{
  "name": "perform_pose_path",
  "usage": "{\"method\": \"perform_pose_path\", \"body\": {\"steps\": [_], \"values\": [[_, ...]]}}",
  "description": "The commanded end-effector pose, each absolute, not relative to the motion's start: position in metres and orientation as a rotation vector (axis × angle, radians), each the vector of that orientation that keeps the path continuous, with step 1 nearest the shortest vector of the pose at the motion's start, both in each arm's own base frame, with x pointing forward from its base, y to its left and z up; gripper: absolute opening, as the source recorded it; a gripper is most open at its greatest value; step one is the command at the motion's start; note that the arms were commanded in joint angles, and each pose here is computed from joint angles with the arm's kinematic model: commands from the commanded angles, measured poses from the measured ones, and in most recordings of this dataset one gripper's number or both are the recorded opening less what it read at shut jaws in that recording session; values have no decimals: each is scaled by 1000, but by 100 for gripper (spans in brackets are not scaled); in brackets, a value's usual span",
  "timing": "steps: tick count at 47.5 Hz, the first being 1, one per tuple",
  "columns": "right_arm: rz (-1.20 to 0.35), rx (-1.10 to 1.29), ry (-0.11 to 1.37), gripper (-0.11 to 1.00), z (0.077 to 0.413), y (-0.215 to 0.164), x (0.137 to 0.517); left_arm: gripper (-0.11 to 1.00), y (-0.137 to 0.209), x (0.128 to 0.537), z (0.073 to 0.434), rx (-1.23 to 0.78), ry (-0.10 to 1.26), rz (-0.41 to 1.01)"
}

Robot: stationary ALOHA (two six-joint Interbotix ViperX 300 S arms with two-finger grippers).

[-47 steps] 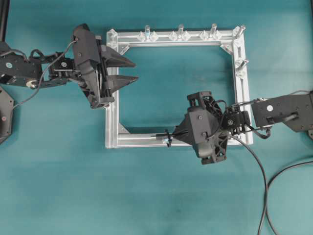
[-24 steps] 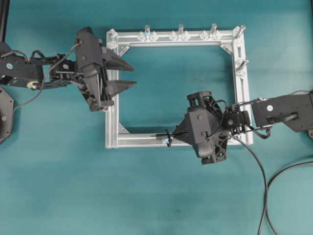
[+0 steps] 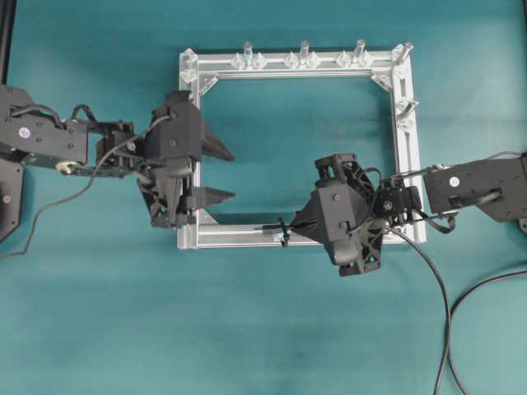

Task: Insert the wire through the string loop located in the center.
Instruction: 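Move the left gripper to the plug emerging from the loop and grasp it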

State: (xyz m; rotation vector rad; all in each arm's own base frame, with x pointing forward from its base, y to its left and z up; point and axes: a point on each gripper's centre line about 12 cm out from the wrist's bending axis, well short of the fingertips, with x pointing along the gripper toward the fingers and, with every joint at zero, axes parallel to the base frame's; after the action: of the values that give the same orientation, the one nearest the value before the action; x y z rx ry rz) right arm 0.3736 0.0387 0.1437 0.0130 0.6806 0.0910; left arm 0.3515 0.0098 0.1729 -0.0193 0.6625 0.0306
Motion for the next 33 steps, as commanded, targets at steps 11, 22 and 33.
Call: {"method": "perform_pose_path", "body": {"steps": [11, 22, 33], "values": [[94, 12, 636, 7, 156, 39, 380, 76, -14, 366, 201, -1, 592, -34], [95, 12, 633, 7, 156, 39, 380, 76, -24, 367, 203, -48, 620, -44], [95, 12, 633, 7, 156, 39, 380, 76, -30, 369, 204, -109, 621, -39]]}}
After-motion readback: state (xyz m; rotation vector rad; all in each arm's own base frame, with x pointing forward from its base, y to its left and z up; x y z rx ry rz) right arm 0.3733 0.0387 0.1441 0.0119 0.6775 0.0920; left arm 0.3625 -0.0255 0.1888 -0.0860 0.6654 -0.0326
